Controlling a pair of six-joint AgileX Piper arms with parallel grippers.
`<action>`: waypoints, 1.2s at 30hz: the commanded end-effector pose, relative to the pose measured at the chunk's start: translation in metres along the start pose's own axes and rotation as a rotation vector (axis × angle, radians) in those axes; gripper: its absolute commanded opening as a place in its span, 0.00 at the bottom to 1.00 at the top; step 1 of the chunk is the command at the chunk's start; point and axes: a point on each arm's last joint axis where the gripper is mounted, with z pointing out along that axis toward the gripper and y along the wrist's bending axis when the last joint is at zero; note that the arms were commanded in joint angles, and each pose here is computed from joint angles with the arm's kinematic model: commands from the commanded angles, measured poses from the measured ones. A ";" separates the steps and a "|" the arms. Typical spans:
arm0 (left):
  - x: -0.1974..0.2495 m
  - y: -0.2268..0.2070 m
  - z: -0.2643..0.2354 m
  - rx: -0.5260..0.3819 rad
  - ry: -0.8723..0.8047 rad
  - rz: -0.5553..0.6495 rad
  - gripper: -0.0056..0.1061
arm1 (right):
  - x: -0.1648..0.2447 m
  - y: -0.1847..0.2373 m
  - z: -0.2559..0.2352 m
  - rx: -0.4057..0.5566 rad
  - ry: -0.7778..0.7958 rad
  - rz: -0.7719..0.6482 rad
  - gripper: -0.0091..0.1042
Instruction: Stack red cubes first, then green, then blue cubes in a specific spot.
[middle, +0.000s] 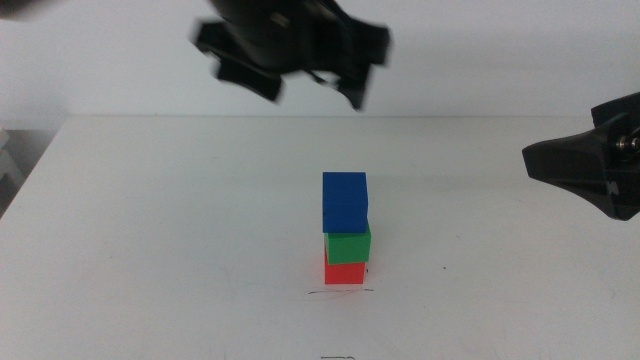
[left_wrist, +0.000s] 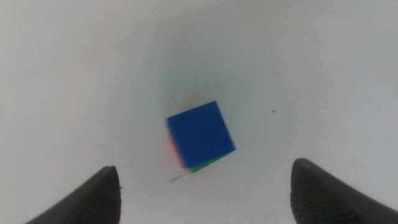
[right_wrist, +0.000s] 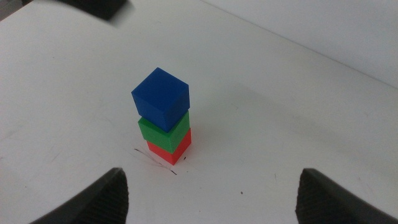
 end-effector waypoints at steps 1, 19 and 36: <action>0.012 0.018 -0.050 -0.024 -0.045 0.062 0.89 | -0.012 -0.001 -0.010 0.021 -0.099 -0.009 0.74; 0.087 0.076 -0.176 -0.181 -0.307 0.168 0.89 | -0.012 -0.001 -0.010 0.021 -0.099 -0.009 0.74; 0.106 0.101 -0.199 -0.295 -0.538 0.059 0.89 | -0.011 -0.002 -0.010 0.026 -0.097 -0.014 0.74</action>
